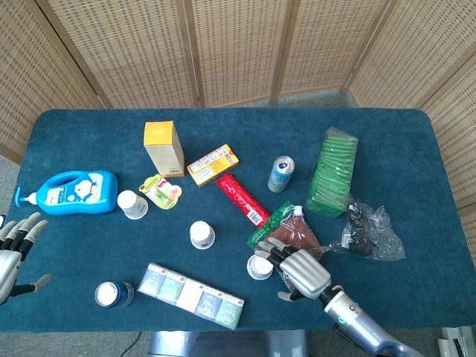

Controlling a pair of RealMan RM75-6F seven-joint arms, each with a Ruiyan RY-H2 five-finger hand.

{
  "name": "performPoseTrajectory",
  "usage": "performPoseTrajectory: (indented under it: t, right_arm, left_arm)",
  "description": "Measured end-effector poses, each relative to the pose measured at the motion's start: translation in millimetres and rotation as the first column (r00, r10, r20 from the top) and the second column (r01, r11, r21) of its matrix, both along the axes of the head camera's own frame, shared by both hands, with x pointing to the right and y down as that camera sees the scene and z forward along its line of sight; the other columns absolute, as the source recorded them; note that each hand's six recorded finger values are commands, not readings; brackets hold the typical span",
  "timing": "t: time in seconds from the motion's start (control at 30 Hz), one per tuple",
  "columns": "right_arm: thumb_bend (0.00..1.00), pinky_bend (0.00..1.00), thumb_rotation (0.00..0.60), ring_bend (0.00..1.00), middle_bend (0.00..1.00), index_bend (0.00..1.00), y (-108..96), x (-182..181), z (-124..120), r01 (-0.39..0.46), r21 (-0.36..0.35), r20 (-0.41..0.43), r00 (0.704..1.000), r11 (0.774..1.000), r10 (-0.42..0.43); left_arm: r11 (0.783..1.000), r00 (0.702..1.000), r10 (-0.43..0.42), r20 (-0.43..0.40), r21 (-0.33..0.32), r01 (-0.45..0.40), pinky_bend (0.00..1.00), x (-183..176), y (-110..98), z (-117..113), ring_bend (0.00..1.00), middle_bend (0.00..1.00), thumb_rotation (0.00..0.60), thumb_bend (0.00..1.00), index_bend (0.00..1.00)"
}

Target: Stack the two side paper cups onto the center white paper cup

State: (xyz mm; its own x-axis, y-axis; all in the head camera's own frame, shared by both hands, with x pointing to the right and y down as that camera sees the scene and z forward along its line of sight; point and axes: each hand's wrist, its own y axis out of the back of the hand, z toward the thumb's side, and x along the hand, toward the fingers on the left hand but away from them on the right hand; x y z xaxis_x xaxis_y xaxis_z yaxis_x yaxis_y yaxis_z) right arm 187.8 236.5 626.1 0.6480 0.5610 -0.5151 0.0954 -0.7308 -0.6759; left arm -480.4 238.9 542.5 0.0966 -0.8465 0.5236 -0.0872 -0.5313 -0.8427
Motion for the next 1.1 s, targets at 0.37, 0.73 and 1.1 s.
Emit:
performPoseTrajectory:
  t: [0.37,0.73,1.1]
  right_arm:
    - [0.21,0.29,0.600,0.00,0.08,0.14,-2.4,-29.2,15.7,0.044,0.004,0.002,0.999,0.999,-0.044]
    - [0.25,0.45,0.600,0.08,0.24,0.27,-3.6,-31.2,31.9,0.035,0.001,0.015,0.999,0.999,-0.035]
    - [0.47,0.58,0.600,0.25,0.41,0.42,2.0,-27.6,38.2,0.005,0.021,0.070,0.998,1.000,-0.007]
  left_arm:
    - [1.000,1.000,-0.007,0.000,-0.001,0.007,0.00,-3.0,-1.8,-0.3,0.00,0.00,0.600,0.23,0.00]
    - [1.000,1.000,-0.015,0.003,-0.001,0.015,0.00,-5.4,-4.2,0.4,0.00,0.00,0.600,0.23,0.00]
    - [1.000,1.000,-0.015,0.010,-0.004,0.015,0.00,-5.9,-3.8,1.9,0.00,0.00,0.600,0.23,0.00]
